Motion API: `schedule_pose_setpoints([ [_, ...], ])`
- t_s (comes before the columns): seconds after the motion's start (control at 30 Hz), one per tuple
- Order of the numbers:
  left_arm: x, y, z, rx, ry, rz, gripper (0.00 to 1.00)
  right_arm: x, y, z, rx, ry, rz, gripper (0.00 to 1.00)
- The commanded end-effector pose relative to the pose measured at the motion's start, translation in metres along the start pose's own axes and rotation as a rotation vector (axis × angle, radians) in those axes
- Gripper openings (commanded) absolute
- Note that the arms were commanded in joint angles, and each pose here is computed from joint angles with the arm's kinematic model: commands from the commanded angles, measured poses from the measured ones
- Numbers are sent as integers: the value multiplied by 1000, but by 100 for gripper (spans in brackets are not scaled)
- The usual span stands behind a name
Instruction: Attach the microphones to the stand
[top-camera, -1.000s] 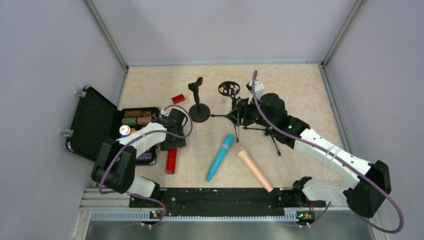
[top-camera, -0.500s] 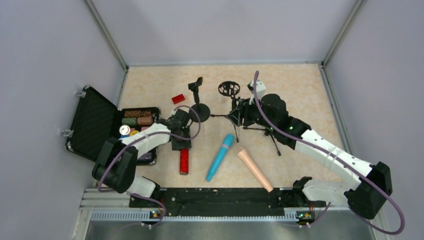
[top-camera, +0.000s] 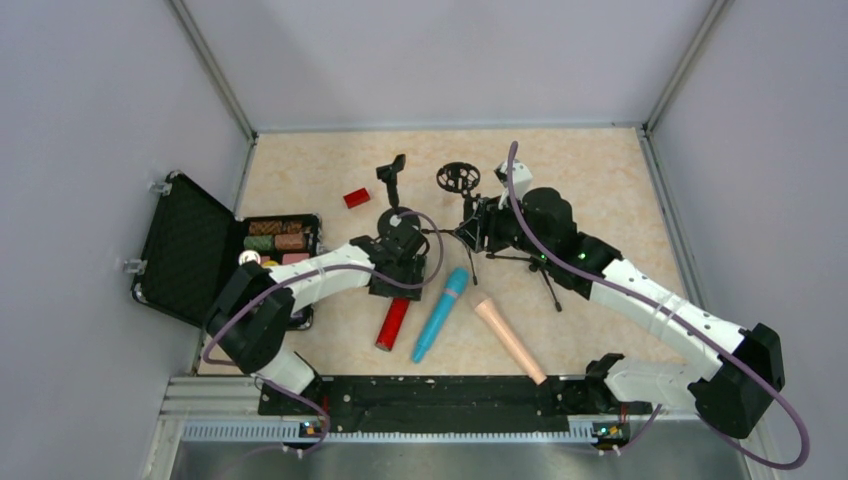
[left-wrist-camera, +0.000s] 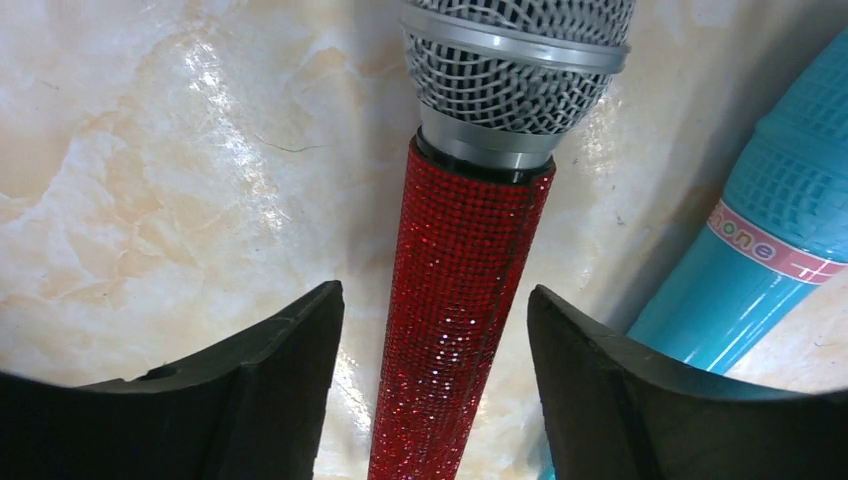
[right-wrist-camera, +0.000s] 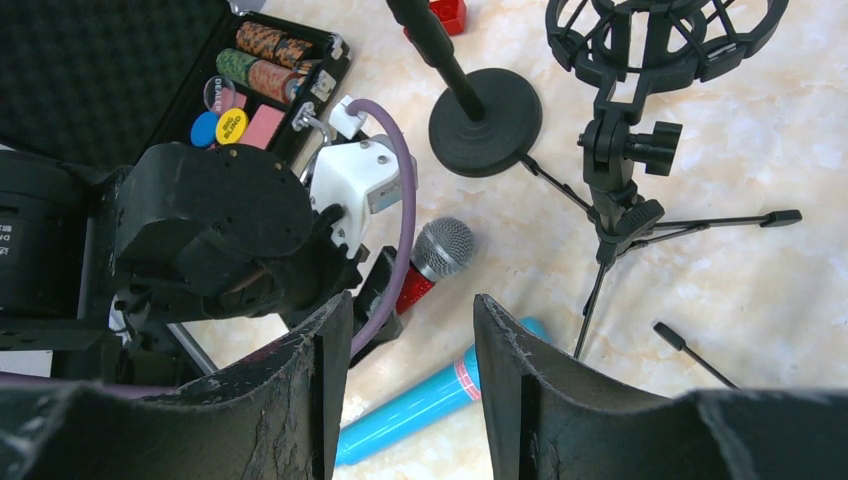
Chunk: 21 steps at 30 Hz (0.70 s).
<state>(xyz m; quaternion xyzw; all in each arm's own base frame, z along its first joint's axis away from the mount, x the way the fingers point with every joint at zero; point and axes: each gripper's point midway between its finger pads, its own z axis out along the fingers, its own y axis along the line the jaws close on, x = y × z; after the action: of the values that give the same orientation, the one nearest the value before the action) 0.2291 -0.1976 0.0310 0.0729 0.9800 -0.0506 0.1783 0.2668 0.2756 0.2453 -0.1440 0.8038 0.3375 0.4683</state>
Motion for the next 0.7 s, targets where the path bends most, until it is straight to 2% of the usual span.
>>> schedule_pose_setpoints([
  [0.0, -18, -8, -11, 35, -90, 3, 74, -12, 2, -3, -10, -50, 2, 48],
  [0.13, -13, -8, -19, 72, -113, 3, 76, -11, 3, -2, -14, -45, 1, 47],
  [0.5, 29, 9, -39, 115, -107, 2, 83, -4, 6, 3, -42, -25, 17, 47],
  [0.53, 32, 8, -40, 129, -107, 1, 88, -4, 7, 3, -44, -27, 17, 47],
  [0.57, 34, 6, -42, 144, -109, 2, 97, -4, 7, 4, -45, -25, 18, 47],
  [0.67, 40, 0, -46, 182, -115, 4, 99, -2, 7, 5, -49, -19, 18, 48],
])
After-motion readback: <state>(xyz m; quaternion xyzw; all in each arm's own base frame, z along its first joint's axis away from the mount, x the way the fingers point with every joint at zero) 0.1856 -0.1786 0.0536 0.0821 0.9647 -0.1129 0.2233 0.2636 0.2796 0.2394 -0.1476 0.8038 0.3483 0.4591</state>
